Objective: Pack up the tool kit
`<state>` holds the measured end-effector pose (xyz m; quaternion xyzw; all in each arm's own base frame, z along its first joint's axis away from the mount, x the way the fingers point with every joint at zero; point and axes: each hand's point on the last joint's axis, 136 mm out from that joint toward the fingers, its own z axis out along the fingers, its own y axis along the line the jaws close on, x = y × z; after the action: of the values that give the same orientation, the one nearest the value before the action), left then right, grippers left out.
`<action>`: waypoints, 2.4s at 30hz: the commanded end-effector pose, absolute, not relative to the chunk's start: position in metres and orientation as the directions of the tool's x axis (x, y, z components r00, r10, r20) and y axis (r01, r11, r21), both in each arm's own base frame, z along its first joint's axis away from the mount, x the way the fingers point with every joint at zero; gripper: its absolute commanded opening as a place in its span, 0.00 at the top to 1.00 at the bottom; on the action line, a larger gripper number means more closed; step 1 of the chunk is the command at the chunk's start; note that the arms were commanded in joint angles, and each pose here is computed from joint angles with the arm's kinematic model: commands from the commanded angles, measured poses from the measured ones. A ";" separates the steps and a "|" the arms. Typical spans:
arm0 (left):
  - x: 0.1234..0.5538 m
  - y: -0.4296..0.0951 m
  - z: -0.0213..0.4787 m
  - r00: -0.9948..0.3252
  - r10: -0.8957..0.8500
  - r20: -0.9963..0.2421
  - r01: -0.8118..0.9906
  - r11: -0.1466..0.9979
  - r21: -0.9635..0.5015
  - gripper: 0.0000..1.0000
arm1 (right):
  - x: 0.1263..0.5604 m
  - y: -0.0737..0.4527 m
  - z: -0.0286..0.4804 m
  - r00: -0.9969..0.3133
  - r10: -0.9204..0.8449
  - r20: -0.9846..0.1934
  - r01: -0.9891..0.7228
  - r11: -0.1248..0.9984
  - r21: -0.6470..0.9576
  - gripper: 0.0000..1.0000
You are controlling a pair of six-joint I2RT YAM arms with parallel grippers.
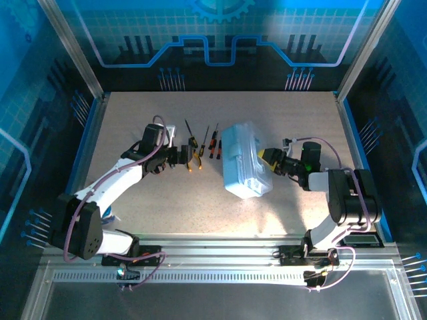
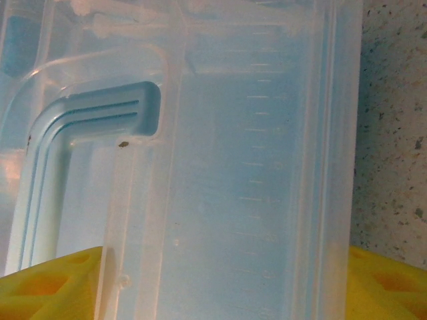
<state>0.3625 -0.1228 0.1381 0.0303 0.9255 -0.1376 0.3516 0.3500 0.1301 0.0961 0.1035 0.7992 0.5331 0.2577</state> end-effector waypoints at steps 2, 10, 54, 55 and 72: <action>0.366 -0.131 0.143 -0.756 -0.039 -0.654 0.164 0.955 -0.246 0.01 | 0.353 0.104 0.055 -0.807 0.521 -0.278 0.030 0.507 0.862 0.23; 0.367 -0.135 0.143 -0.760 -0.025 -0.650 0.172 0.956 -0.238 0.01 | 0.356 0.090 0.060 -0.796 0.521 -0.310 0.029 0.544 0.839 0.11; 0.358 -0.323 0.235 -0.919 -0.116 -0.377 0.293 0.441 -0.848 0.01 | 0.392 0.143 0.172 -0.805 0.151 -0.574 -0.283 0.753 0.594 0.18; 0.358 -0.326 0.231 -0.922 -0.111 -0.370 0.287 0.444 -0.849 0.01 | 0.392 0.144 0.171 -0.806 0.150 -0.572 -0.284 0.750 0.597 0.19; 0.364 -0.357 0.206 -0.946 -0.095 -0.311 0.242 0.433 -0.868 0.01 | 0.378 0.164 0.138 -0.844 0.158 -0.513 -0.245 0.737 0.630 0.49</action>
<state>0.3641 -0.3433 0.2015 0.0314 0.8394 -0.5175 0.1634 0.3923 0.1531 0.1589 -0.0285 0.8794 0.3583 0.3123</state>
